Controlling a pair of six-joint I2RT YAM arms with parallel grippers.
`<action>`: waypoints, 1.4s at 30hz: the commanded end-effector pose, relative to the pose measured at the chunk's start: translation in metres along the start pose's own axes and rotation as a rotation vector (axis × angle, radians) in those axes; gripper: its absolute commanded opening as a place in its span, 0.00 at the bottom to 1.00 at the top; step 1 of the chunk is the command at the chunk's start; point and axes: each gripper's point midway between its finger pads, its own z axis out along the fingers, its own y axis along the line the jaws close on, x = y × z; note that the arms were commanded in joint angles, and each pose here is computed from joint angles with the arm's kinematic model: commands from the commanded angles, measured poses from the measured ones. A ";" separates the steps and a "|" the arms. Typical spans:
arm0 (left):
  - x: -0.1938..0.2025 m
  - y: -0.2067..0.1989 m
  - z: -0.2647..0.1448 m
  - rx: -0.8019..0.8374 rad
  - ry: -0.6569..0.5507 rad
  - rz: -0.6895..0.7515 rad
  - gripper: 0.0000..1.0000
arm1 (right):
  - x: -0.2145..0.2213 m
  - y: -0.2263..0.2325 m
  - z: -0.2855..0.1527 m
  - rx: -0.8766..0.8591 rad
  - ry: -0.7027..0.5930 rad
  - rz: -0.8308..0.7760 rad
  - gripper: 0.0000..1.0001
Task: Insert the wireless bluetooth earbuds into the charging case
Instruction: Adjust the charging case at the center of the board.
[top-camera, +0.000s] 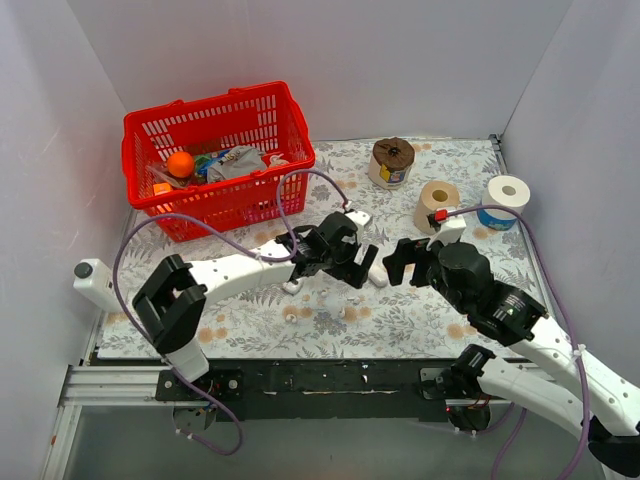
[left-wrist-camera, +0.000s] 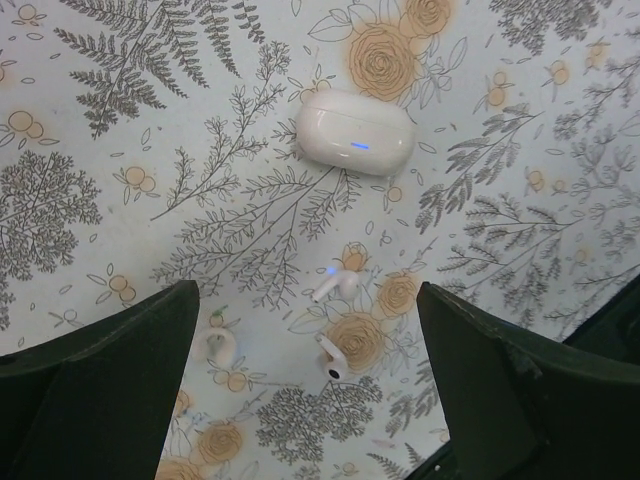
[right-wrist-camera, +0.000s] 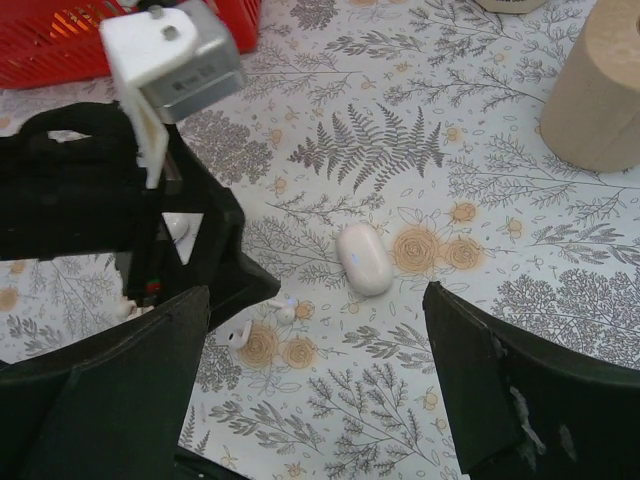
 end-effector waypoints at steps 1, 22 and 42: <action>0.000 -0.002 0.016 0.033 0.045 0.142 0.91 | -0.009 0.004 -0.017 -0.035 0.002 0.013 0.95; -0.010 -0.016 0.082 0.086 0.075 0.237 0.98 | -0.017 0.024 -0.042 -0.181 -0.007 0.042 0.97; -0.008 -0.023 0.111 0.066 0.087 0.337 0.98 | -0.021 0.035 -0.057 -0.265 -0.012 0.049 0.98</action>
